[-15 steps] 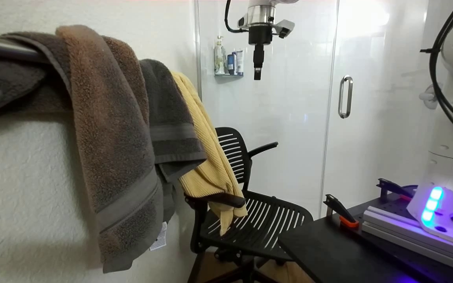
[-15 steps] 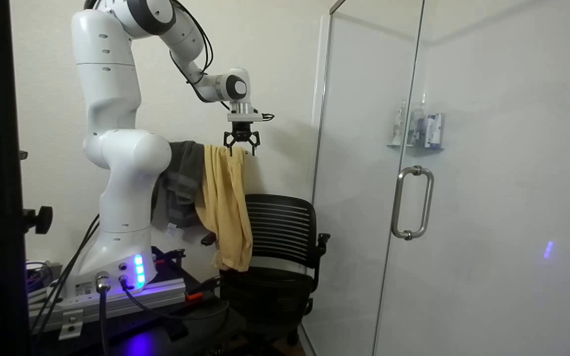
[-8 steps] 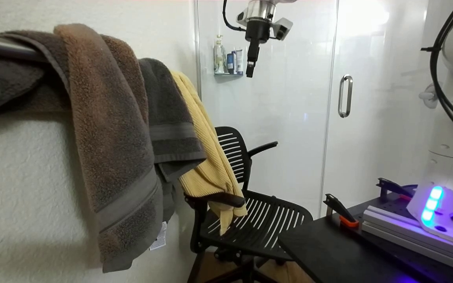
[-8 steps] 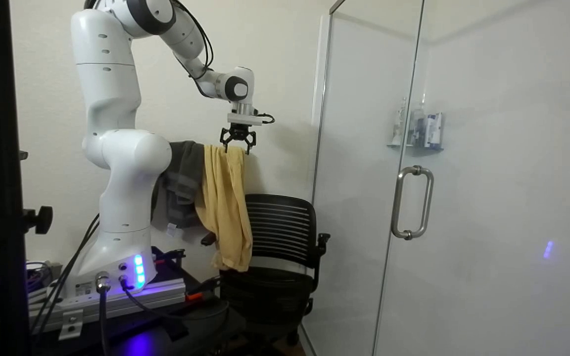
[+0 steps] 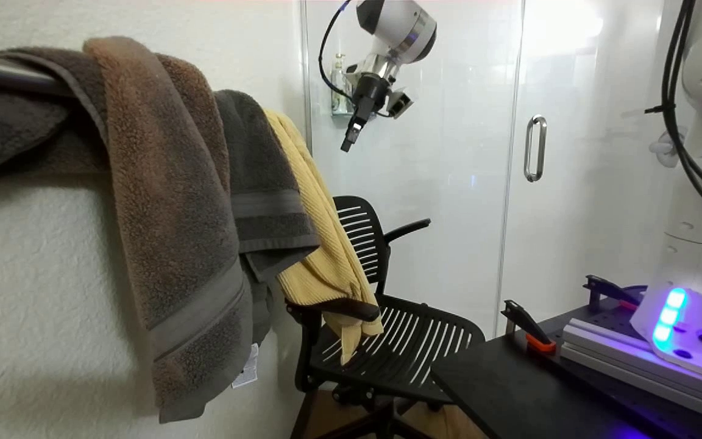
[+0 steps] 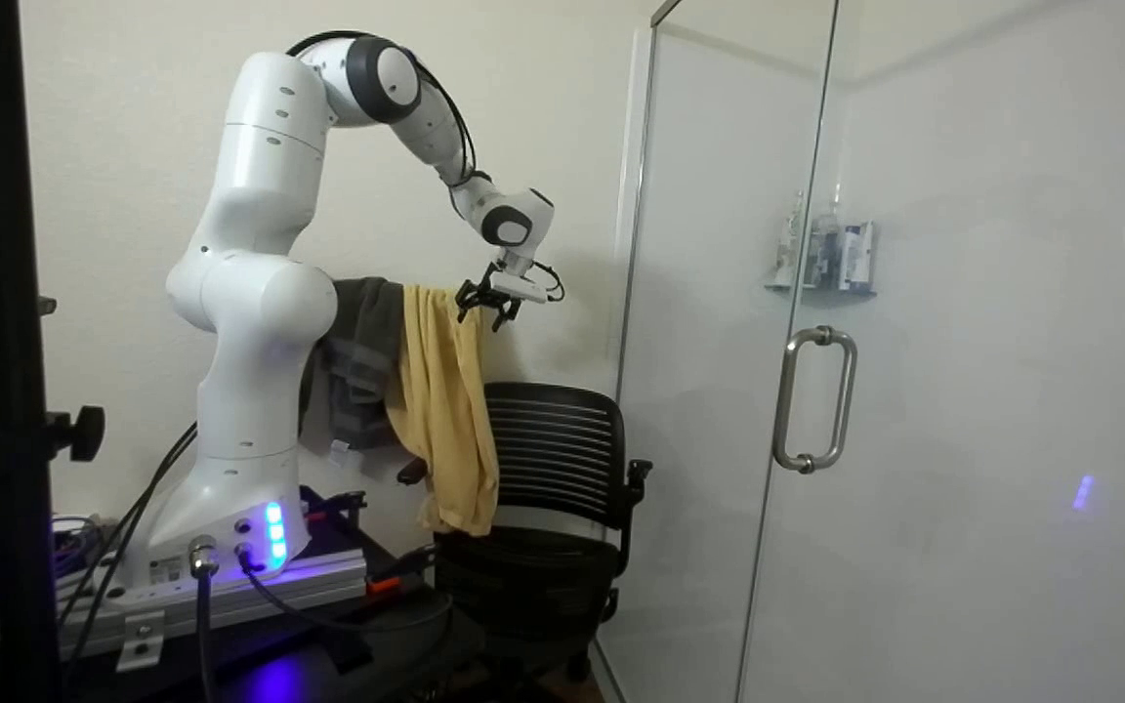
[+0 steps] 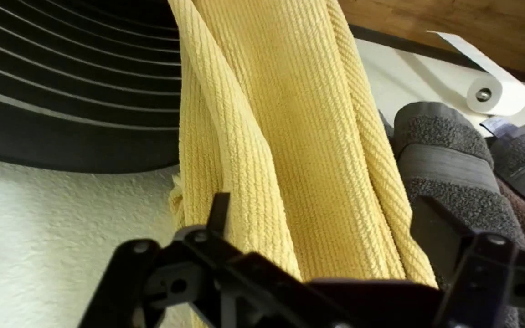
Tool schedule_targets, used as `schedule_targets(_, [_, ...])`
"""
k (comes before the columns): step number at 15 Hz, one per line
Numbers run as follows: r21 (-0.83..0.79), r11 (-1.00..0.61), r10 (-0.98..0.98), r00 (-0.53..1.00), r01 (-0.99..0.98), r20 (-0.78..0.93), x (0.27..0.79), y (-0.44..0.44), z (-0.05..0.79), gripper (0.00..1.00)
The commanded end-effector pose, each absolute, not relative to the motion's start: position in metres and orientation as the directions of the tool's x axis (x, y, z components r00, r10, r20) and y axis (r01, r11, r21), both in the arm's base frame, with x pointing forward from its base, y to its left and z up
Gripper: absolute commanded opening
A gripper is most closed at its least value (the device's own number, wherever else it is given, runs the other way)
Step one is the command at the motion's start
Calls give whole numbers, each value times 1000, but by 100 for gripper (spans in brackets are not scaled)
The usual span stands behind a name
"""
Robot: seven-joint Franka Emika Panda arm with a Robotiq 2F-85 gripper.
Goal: Unhang the yellow and gray towels and put them on the chair, and then open the bathing room door
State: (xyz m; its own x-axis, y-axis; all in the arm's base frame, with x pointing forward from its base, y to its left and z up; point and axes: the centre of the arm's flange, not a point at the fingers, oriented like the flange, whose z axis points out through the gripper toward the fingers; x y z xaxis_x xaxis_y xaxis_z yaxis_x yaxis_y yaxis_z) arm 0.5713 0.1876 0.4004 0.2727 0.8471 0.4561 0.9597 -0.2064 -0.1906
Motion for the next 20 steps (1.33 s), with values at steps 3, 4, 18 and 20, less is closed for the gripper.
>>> schedule_targets(3, [-271,-105,846,229,957,482,599,197,368,100])
schedule_targets(4, [-282,-95,845,227,955,484,605,198,361,100])
schedule_targets(18, [-108,-110,942,138,988,307,628,256,303,100])
schedule_targets(20, [-64,-152,931,165,986,325,625,261,313,100])
